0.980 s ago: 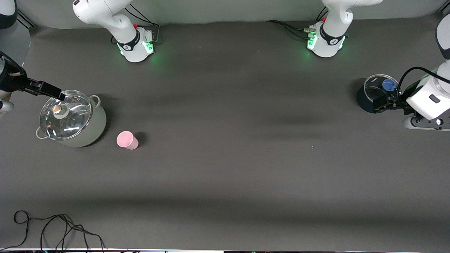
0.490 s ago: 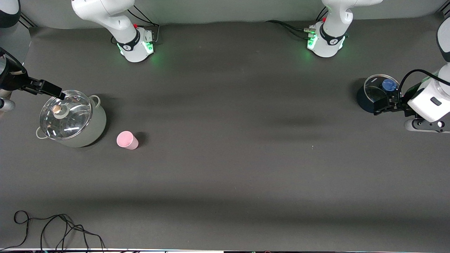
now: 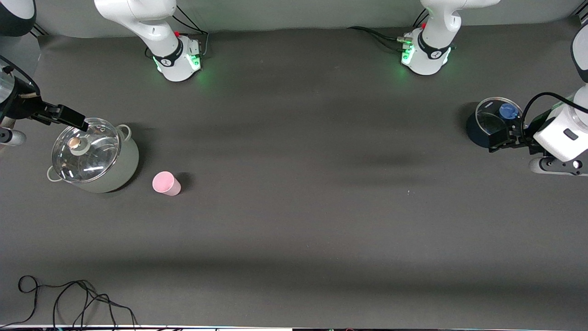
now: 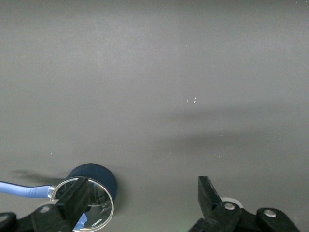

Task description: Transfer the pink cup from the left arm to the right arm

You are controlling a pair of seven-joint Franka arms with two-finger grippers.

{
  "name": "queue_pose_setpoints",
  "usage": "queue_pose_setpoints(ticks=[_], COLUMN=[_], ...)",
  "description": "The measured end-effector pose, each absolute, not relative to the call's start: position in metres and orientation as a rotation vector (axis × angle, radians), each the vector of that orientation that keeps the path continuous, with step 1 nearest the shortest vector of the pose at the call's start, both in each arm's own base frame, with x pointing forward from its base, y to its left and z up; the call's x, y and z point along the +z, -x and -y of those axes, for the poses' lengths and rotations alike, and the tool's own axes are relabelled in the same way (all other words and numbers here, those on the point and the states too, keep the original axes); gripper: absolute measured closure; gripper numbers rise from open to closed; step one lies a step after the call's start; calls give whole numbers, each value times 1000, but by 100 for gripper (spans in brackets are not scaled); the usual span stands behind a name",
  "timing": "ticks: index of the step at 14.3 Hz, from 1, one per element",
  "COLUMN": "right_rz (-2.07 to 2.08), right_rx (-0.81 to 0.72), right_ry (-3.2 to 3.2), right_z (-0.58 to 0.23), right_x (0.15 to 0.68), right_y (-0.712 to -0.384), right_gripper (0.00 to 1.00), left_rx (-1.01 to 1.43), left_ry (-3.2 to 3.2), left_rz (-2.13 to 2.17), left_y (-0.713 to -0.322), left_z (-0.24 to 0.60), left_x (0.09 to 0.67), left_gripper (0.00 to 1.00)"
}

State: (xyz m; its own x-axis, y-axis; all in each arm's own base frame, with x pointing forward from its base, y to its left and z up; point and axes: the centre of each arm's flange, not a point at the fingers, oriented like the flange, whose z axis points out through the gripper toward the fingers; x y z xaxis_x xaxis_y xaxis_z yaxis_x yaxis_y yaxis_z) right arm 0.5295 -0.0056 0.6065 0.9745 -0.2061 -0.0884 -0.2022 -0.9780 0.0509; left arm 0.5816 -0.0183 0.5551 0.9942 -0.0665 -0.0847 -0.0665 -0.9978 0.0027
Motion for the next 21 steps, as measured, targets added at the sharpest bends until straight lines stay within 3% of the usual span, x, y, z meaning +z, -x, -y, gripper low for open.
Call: queue_pose_setpoints(ticks=[5, 14, 21], right_rz=[152, 130, 137], right_rx=[0, 117, -15], right_ry=[-3117, -3159, -3237], right_z=[14, 13, 25], right_x=[606, 638, 632], right_y=[-553, -556, -542], right_gripper=[0, 0, 0], left_rx=[132, 132, 131], left_ry=[3137, 3137, 3137], left_rz=[-104, -107, -106], left_y=[-582, -582, -583], left_z=[18, 19, 19], left_x=[555, 555, 554], left_gripper=[0, 0, 0])
